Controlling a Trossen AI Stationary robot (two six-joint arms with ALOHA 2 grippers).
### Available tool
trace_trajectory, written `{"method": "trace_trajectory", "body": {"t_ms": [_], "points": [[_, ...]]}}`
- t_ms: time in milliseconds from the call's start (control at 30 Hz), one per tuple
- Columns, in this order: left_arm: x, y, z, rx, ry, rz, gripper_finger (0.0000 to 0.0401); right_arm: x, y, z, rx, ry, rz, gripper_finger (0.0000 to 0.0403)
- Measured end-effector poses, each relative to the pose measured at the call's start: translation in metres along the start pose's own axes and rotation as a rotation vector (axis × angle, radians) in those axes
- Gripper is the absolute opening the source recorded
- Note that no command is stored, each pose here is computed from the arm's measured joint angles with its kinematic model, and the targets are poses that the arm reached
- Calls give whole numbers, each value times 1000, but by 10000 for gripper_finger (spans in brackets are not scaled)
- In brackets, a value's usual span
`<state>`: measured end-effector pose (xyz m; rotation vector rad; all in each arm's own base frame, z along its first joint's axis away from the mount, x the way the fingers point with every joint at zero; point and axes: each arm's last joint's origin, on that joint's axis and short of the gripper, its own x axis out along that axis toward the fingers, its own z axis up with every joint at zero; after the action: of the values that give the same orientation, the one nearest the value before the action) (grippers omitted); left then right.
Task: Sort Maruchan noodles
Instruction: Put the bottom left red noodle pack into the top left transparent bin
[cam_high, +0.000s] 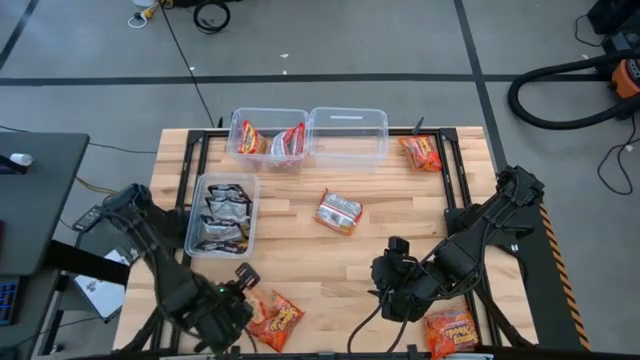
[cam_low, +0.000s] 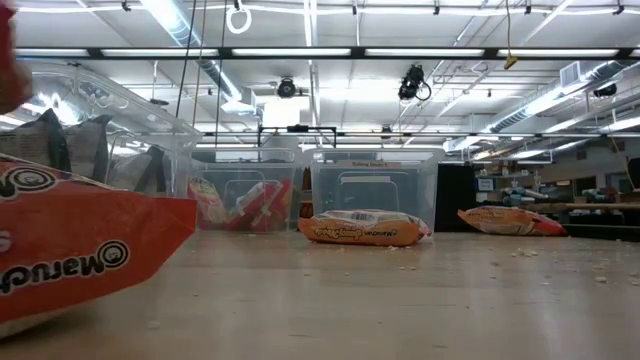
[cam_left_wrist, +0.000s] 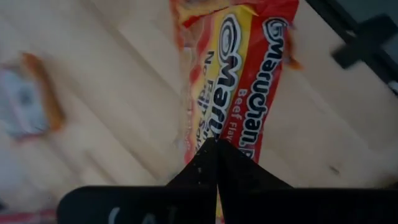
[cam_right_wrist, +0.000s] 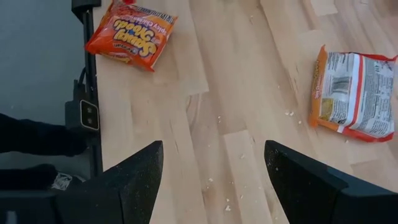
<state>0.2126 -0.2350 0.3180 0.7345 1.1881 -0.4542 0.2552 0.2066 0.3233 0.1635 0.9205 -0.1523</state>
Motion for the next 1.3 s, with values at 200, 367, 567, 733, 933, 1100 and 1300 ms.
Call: {"method": "trace_trajectory", "body": {"t_ms": [200,367,567,733,933,1100,1300], "points": [[-1,52,3,2,-11,143,1,0,-1,1,-18,-26,-26,284],[-6,97,-8,46,67,209,0,0,-1,1,-18,-29,-28,284],[-14,146,-37,214,204,194,0,0,-1,1,-17,-32,-31,284],[-20,193,-75,116,279,229,0,0,-2,2,-13,-57,-50,284],[-28,236,-123,76,389,263,0,4,-7,8,5,-82,-83,284],[-38,268,-169,44,462,294,0,9,-16,17,42,-87,-107,284],[-36,307,-223,80,527,285,0,19,-34,32,97,-90,-154,284]]}}
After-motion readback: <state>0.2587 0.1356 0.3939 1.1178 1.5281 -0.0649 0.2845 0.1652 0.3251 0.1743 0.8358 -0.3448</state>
